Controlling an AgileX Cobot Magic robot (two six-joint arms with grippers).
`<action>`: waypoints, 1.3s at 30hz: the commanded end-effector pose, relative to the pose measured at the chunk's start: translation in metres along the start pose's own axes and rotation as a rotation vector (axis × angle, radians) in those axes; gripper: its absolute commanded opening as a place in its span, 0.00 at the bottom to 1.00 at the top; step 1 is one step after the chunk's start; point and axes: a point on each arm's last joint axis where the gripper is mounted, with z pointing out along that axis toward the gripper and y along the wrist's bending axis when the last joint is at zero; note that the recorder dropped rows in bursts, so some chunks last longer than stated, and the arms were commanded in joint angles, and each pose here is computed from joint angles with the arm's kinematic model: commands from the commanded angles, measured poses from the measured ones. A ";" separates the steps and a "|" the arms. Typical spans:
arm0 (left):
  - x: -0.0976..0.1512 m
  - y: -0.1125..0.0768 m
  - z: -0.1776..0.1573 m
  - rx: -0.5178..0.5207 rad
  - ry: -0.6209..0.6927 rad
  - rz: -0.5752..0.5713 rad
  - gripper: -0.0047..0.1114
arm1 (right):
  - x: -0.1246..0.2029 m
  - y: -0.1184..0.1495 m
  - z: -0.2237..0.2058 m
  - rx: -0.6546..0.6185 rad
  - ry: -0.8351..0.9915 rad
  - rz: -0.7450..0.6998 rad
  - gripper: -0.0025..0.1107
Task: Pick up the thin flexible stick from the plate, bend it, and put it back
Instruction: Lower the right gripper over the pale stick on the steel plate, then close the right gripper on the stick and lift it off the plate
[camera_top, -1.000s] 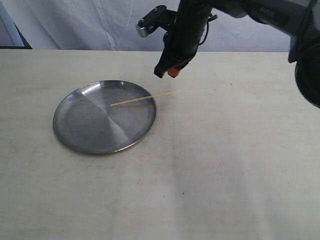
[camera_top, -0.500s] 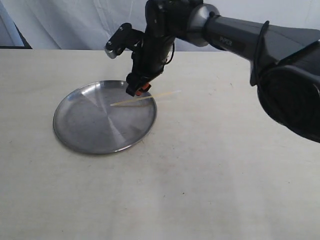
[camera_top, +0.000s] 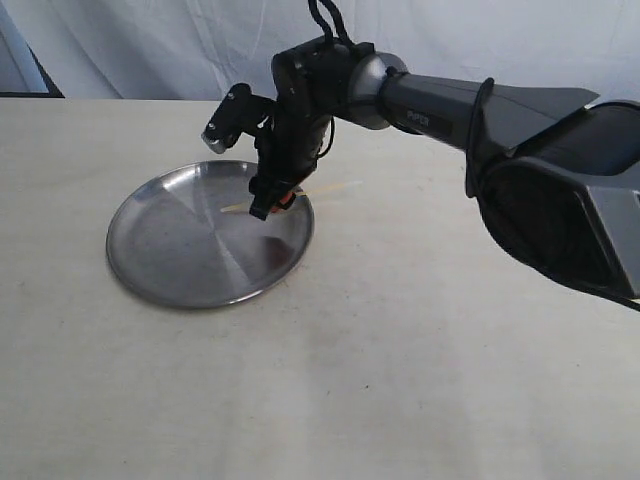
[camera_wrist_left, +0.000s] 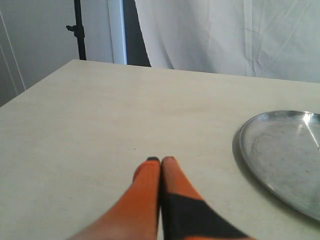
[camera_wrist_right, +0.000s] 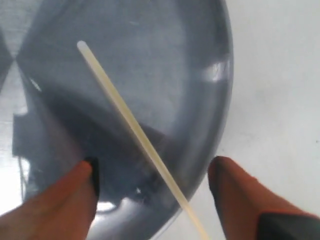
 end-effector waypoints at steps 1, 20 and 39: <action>0.000 0.000 0.000 -0.002 -0.010 0.001 0.04 | 0.000 -0.002 0.005 0.017 -0.014 -0.009 0.52; 0.000 0.000 0.000 -0.002 -0.010 0.001 0.04 | 0.009 0.008 0.023 -0.059 0.047 0.022 0.02; 0.000 0.000 0.000 -0.003 -0.010 0.003 0.04 | -0.017 0.015 -0.078 -0.269 -0.051 0.200 0.01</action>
